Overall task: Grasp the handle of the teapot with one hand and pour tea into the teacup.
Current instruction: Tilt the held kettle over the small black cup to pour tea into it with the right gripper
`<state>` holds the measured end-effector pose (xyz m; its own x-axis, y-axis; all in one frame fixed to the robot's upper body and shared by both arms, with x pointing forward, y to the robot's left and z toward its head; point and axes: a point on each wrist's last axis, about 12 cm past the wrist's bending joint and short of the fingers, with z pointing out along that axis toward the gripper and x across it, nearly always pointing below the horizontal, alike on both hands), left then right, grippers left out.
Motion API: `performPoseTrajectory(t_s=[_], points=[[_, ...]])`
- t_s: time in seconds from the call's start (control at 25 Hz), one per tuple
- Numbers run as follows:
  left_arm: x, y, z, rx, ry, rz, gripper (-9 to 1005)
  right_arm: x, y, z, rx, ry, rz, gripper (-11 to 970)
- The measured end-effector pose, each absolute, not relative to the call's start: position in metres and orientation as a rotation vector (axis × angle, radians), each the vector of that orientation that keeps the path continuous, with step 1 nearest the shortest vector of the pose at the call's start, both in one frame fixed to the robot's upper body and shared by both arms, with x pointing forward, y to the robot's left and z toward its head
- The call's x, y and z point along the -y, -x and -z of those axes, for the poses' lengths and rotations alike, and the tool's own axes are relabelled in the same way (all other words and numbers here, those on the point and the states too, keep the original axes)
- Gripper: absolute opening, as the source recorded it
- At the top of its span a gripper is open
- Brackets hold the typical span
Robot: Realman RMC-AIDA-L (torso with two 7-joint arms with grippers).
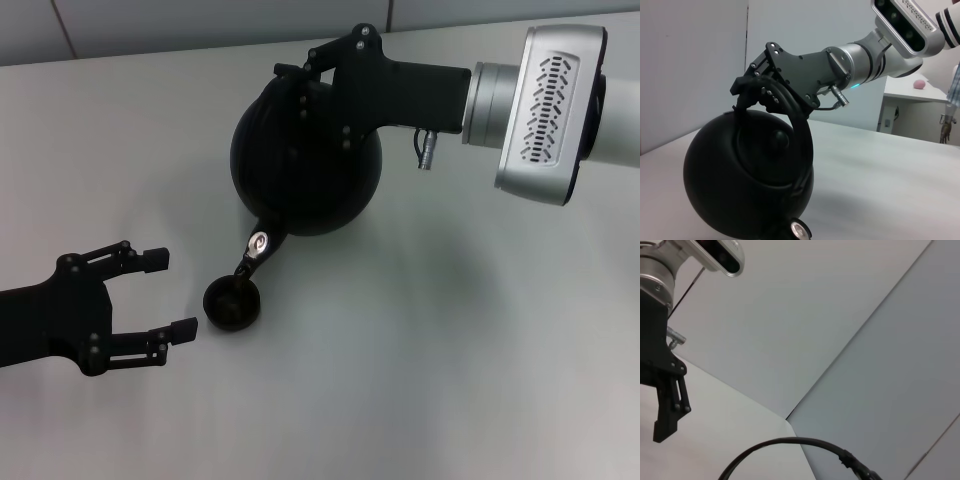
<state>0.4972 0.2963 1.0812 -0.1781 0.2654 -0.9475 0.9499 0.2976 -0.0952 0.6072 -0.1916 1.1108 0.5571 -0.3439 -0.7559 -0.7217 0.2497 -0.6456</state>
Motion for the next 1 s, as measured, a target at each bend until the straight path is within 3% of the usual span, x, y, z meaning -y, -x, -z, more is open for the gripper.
performPoseTrajectory(t_s=[0.64,1.0], points=[[-0.295,-0.498,-1.082,-1.646,-1.128,0.936,871,0.212,-0.602,-1.106,-1.184,1.151,-0.44,92],[-0.295,-0.499,-1.083,-1.641,-1.133,0.938,871,0.236,-0.591,-1.096,-1.315,0.9,-0.534,90]])
